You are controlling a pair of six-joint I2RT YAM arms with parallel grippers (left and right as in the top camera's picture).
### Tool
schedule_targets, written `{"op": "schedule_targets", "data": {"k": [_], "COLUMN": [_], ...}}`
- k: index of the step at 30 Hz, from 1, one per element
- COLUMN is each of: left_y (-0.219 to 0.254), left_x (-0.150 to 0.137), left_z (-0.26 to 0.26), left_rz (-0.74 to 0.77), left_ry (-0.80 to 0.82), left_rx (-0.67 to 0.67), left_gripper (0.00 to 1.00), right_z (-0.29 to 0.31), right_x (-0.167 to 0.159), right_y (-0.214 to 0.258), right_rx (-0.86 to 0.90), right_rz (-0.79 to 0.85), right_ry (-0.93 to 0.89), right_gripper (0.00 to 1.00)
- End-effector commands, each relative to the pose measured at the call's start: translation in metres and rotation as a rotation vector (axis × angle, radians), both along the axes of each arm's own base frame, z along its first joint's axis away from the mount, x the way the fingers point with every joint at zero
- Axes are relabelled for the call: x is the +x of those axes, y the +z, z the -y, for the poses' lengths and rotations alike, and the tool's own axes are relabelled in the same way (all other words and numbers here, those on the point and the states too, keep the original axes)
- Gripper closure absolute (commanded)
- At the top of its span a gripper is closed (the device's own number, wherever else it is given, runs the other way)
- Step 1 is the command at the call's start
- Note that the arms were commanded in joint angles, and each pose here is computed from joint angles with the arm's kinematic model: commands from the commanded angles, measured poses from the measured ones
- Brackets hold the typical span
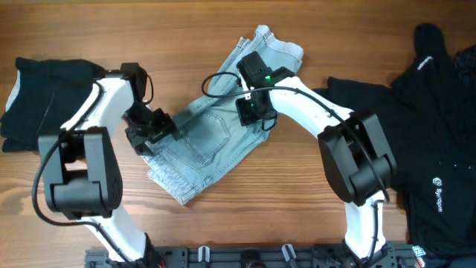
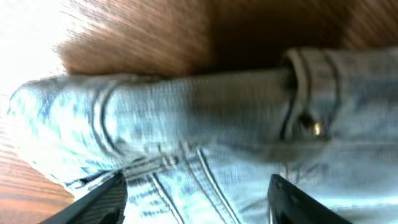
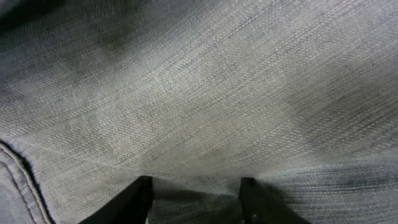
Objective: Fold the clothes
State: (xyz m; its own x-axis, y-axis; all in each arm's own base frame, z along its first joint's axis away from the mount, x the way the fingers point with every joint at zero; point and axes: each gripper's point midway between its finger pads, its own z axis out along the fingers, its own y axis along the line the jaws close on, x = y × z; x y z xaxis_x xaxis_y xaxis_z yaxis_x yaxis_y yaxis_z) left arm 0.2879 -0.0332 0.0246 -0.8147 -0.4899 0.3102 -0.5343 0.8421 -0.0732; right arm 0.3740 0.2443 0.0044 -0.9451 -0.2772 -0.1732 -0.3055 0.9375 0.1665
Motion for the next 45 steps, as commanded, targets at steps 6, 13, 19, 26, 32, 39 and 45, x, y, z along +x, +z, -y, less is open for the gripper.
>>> {"op": "schedule_targets", "data": {"k": [6,13,19,26,32,39,45], "left_y": [0.052,0.046,-0.016,-0.055,0.008,0.069,0.039], "left_x": [-0.018,-0.045,-0.045,-0.02,0.077,0.08,0.037], "left_z": [0.007,0.008,0.007,-0.007,-0.074,-0.088,-0.082], "left_rz": [0.041,-0.072,0.021,0.219,0.495,0.43,0.27], "left_ry": [0.041,0.079,0.12,0.121,0.108,0.153,0.153], "left_rx": [-0.052,-0.041,-0.025,0.081,0.246,0.207,0.205], "left_gripper": [0.0,0.0,0.04,0.67,0.96,0.0,0.0], "right_z": [-0.056,-0.007,0.085,0.137,0.154,0.13,0.114], "right_x": [0.069,0.089,0.106,0.103,0.086,0.085,0.109], "right_y": [0.026,0.063,0.145,0.177,0.16,0.164,0.133], "right_rx": [0.375,0.289,0.219,0.169,0.084,0.184,0.241], "right_rz": [0.182,0.276,0.427,0.477,0.397,0.393,0.389], "right_ry": [-0.202,-0.177,-0.283,-0.377,-0.398,-0.265,-0.237], "right_gripper": [0.42,0.35,0.33,0.34,0.34,0.34,0.3]}}
